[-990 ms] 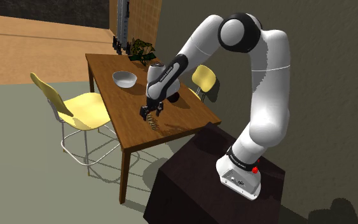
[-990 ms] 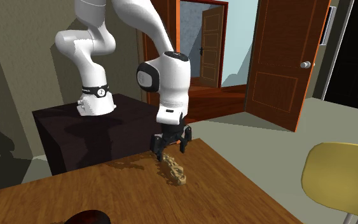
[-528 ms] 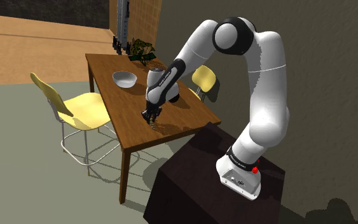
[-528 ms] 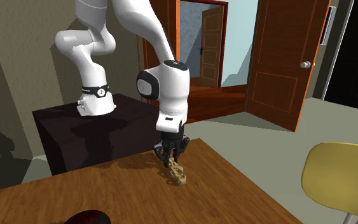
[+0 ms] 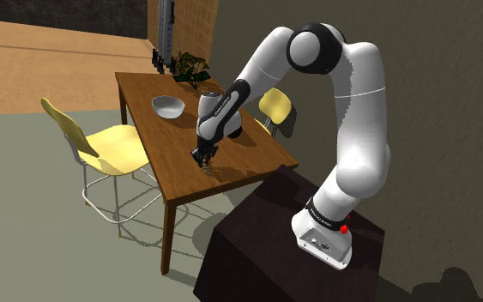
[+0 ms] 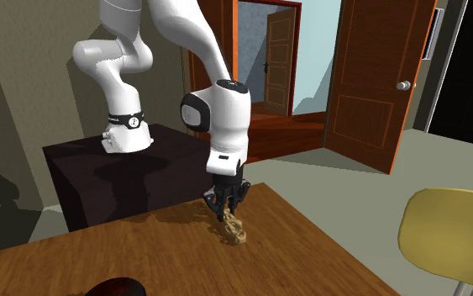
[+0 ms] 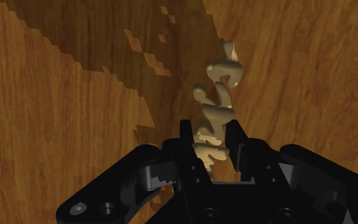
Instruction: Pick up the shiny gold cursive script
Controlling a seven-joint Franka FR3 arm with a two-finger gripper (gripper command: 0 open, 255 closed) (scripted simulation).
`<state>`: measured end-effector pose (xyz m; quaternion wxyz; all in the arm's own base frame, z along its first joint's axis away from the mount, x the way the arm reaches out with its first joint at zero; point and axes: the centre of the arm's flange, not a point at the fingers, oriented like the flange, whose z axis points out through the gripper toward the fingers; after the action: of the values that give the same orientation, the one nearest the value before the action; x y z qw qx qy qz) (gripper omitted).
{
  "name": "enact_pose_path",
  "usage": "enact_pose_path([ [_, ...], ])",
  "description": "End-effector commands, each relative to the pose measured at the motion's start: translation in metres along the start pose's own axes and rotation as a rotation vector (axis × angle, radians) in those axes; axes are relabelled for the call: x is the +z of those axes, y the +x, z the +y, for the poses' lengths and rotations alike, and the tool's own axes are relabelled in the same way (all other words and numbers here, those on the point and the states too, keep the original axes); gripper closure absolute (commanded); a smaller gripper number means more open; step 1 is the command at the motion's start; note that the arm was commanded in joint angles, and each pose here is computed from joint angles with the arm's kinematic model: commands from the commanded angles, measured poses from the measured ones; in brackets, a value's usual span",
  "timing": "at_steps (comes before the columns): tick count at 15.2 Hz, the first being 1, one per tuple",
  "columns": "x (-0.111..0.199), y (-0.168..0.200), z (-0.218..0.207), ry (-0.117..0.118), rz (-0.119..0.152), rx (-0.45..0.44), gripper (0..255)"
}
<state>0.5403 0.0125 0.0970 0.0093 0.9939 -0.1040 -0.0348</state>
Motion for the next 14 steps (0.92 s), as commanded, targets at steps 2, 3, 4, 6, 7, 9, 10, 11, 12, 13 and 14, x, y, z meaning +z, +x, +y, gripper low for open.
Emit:
enact_pose_path([
  [2,-0.01,0.0,0.0,0.0,0.0,0.0,255],
  [3,-0.016,-0.001,0.0,0.0,0.0,0.0,255],
  [4,-0.021,-0.001,0.0,0.0,0.0,0.0,255],
  [6,-0.032,-0.002,0.001,0.0,0.0,0.0,255],
  [7,-0.037,-0.002,0.001,0.0,0.0,0.0,255],
  [9,-0.047,-0.003,0.001,0.0,0.0,0.0,255],
  [10,-0.053,-0.003,0.001,0.0,0.0,0.0,255],
  [11,-0.058,-0.003,0.001,0.0,0.0,0.0,255],
  [12,-0.063,-0.004,0.001,0.0,0.0,0.0,255],
  [13,-0.068,-0.004,0.002,0.0,0.0,0.0,255],
  [14,-0.074,-0.004,0.002,0.0,0.0,0.0,255],
])
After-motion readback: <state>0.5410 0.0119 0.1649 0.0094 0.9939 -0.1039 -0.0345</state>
